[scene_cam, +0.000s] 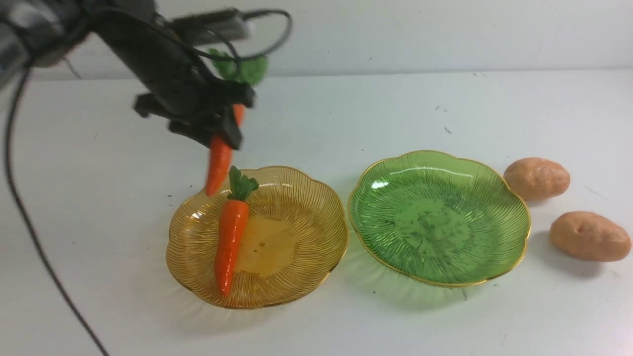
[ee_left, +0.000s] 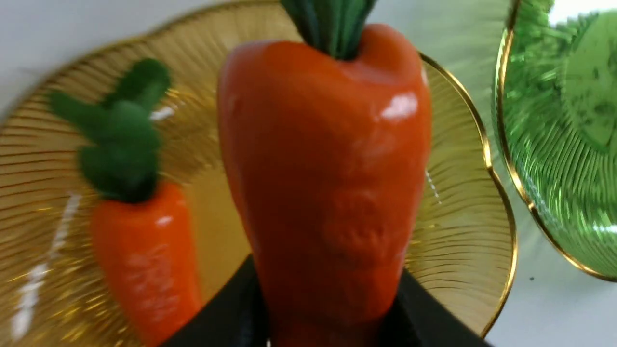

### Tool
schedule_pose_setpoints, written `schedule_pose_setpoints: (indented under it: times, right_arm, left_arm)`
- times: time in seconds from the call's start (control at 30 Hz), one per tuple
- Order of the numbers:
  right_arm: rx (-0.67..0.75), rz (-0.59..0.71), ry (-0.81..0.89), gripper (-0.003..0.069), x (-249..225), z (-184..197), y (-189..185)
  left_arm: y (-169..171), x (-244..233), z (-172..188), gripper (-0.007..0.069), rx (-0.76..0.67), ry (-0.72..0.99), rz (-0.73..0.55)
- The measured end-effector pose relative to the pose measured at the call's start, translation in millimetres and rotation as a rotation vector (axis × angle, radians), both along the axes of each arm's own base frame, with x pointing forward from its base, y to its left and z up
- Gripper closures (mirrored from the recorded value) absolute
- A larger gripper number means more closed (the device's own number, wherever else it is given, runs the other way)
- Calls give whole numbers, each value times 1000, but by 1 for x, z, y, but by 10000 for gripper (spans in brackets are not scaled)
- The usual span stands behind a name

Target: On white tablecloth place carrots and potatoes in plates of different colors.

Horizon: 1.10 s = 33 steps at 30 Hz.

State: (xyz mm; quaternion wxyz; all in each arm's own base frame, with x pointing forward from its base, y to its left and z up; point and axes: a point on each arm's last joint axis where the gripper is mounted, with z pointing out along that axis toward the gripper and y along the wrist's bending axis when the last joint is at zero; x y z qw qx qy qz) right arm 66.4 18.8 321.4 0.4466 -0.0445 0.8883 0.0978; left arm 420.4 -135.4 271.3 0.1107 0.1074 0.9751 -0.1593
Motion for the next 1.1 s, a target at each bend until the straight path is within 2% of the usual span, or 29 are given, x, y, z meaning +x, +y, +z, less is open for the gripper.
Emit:
schedule_pose_setpoints:
  times: [0.13,0.33,0.4,0.5,0.6,0.67,0.7,0.77,0.8,0.83,0.9,1.1]
  right_arm:
    - [2,1,0,674,0,0,0]
    - [4,0,-5,674,1,0,0]
    - [12,-6,-1,674,2,1,0]
    - [26,-35,29,674,8,1,0]
    - [18,-83,92,674,21,0,-2]
    - [-23,-130,187,674,45,-4,-4]
    - [-30,-132,196,674,45,-5,-4]
    - [-49,-160,251,674,60,-7,-5]
    - [-61,-177,298,674,73,-9,-4]
    - [-64,-191,338,674,84,-10,-4]
    - [-69,-207,403,674,108,-11,-1]
    - [-128,-230,523,674,182,-26,4]
  left_arm:
    - [-26,1,-33,302,29,65,-68]
    - [-28,4,-52,87,73,94,-84]
    - [-27,5,-51,55,87,86,-86]
    - [-24,5,-45,48,110,62,-86]
    - [-20,3,-30,103,134,18,-86]
    - [-14,-6,3,256,146,-63,-83]
    - [-14,-6,3,256,147,-61,-83]
    - [-9,-16,25,384,143,-109,-84]
    - [-4,-27,42,510,140,-145,-93]
    - [2,-41,55,573,141,-170,-110]
    - [14,-63,67,615,150,-182,-128]
    - [39,-99,57,626,187,-114,-126]
